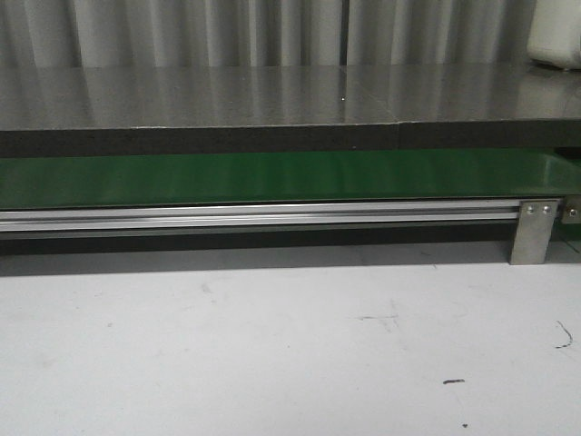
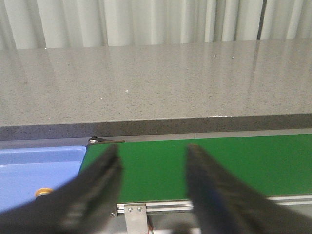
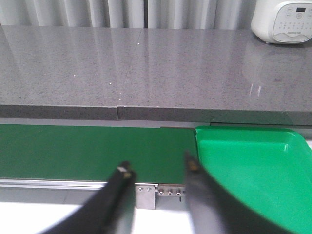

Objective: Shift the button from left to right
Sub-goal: 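Lower the open left gripper around the yellow-capped push button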

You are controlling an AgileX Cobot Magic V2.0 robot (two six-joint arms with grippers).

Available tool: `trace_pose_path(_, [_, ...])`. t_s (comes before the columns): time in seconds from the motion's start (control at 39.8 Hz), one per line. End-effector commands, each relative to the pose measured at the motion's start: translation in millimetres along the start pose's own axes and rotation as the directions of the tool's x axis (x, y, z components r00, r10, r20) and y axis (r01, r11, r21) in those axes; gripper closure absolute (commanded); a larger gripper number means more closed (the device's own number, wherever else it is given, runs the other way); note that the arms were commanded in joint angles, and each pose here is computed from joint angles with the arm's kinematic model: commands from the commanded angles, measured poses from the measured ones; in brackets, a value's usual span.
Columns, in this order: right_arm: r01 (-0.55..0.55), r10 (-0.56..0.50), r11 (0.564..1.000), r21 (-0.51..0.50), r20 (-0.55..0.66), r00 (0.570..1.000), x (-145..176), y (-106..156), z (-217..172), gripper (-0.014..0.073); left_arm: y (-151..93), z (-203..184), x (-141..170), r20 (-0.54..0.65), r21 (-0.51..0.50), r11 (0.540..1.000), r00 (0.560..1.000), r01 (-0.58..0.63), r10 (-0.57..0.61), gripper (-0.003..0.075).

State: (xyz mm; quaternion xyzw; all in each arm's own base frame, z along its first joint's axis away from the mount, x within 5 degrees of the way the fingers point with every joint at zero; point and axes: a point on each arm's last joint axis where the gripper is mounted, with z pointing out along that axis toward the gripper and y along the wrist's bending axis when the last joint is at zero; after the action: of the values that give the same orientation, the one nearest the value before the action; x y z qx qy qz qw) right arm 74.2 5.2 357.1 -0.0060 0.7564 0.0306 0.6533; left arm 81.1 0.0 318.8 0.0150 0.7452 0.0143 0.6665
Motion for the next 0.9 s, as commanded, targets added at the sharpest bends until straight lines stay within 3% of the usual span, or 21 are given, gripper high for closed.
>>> trace_pose_path(0.0, [0.004, -0.005, 1.000, 0.011, 0.094, 0.996, -16.9, -0.5, -1.3, 0.0071, 1.2, -1.3, -18.7, 0.102, -0.009, 1.000, 0.995, 0.001, 0.000, 0.0106])
trace_pose_path(0.05, [0.004, -0.005, 1.000, 0.011, 0.092, 0.996, -16.6, -0.5, -1.2, -0.0010, 1.2, -1.3, -18.9, 0.104, -0.009, 1.000, 0.995, 0.001, 0.000, 0.0027])
trace_pose_path(0.13, [0.004, -0.005, 1.000, 0.011, 0.092, 0.996, -16.6, -0.5, -1.2, -0.0071, 1.3, -1.4, -20.1, 0.117, -0.010, 1.000, 0.993, 0.001, 0.000, 0.0033])
trace_pose_path(0.43, [0.004, -0.005, 1.000, 0.011, 0.093, 0.996, -16.7, -0.5, -1.2, -0.0066, 1.3, 1.1, -20.8, 0.121, -0.010, 1.000, 0.993, 0.003, -0.002, 0.0104])
trace_pose_path(0.6, [0.004, -0.005, 1.000, 0.011, 0.093, 0.996, -16.7, -0.5, -1.2, -0.0066, 2.8, 30.1, -21.8, -0.076, -0.011, 1.000, 0.997, 0.004, -0.004, 0.0104])
trace_pose_path(0.88, [0.004, -0.005, 1.000, 0.011, 0.093, 0.996, -16.7, -0.5, -1.2, -0.0066, 31.7, 110.4, -44.4, -0.329, -0.129, 0.991, 0.942, 0.023, -0.064, 0.0104])
